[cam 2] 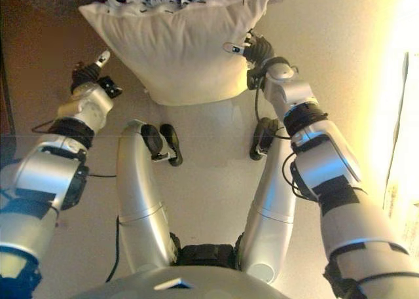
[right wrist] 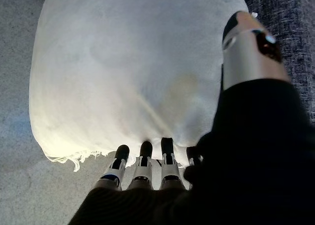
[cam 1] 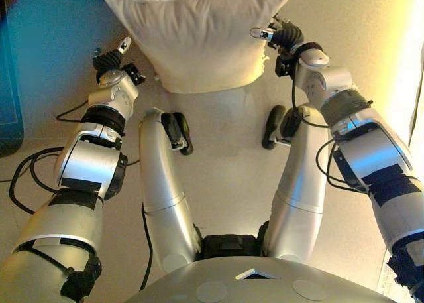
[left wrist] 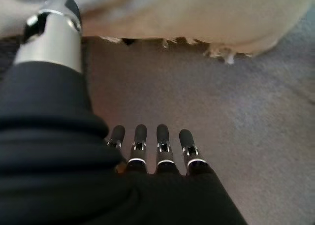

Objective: Pick up the cushion and take it to the sofa

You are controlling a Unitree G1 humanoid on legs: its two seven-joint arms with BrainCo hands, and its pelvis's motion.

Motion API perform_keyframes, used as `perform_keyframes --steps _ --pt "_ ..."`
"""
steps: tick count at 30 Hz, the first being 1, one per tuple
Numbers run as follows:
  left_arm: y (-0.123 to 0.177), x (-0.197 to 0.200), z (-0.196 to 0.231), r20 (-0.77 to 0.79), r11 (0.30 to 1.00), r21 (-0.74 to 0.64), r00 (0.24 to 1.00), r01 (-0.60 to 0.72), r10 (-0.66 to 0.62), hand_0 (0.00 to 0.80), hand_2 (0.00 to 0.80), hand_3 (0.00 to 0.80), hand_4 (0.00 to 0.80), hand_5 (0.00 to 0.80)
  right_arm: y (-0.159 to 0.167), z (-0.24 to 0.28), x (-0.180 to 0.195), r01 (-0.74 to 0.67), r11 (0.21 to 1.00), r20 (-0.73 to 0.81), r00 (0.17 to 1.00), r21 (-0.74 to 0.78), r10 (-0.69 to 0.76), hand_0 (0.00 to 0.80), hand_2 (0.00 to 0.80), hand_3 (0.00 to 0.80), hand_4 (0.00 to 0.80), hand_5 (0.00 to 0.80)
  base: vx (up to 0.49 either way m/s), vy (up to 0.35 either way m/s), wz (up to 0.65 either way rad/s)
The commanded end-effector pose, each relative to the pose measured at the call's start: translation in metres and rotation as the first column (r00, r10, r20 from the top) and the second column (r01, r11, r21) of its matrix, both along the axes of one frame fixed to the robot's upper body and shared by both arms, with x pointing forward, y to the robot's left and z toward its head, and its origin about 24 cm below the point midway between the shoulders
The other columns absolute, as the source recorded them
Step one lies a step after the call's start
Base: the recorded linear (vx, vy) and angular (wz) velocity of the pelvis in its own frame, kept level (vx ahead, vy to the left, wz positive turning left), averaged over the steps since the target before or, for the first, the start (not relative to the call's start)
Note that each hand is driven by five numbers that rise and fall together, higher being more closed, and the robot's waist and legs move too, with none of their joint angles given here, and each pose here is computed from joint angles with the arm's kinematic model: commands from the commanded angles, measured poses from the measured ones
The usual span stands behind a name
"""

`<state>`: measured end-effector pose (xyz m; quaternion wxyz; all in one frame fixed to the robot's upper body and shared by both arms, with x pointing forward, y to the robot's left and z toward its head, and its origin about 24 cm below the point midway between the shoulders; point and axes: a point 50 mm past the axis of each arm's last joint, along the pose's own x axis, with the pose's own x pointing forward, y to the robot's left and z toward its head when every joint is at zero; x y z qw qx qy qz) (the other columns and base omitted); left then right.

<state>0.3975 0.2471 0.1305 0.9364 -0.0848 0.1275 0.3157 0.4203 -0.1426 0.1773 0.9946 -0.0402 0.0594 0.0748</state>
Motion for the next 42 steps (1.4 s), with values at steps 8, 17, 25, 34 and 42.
perform_keyframes --steps 8,17,25,34,42 --pt "-0.028 0.016 0.029 0.121 0.970 0.075 0.963 0.233 -0.240 0.000 0.000 0.000 0.000 0.000 0.032 0.032 0.001 -0.106 0.994 0.084 0.991 -0.006 0.106 0.000 0.000 0.000 0.000 0.000 0.008 0.047 -0.06" --pt "-0.067 0.020 0.041 0.175 0.844 0.147 0.826 0.516 -0.536 0.000 0.000 0.000 0.000 0.000 0.036 0.031 -0.003 -0.156 0.986 0.077 0.984 -0.051 0.160 0.000 0.000 0.000 0.000 0.000 0.007 0.035 -0.03" --pt "-0.088 0.019 0.051 0.228 0.777 0.203 0.743 0.596 -0.629 0.000 0.000 0.000 0.000 0.000 0.042 0.024 -0.005 -0.205 0.975 0.044 0.977 -0.088 0.209 0.000 0.000 0.000 0.000 0.000 0.002 0.021 -0.02" --pt "-0.098 0.018 0.055 0.233 0.728 0.262 0.690 0.634 -0.685 0.800 0.800 0.800 0.800 0.800 0.057 0.023 -0.007 -0.252 0.957 0.037 0.965 -0.141 0.259 0.800 0.800 0.800 0.800 0.800 0.001 0.004 -0.02" --pt "-0.096 0.017 0.053 0.253 0.743 0.251 0.699 0.620 -0.668 0.800 0.800 0.800 0.800 0.800 0.058 0.020 -0.007 -0.258 0.960 0.017 0.965 -0.114 0.261 0.800 0.800 0.800 0.800 0.800 0.000 0.000 0.00"
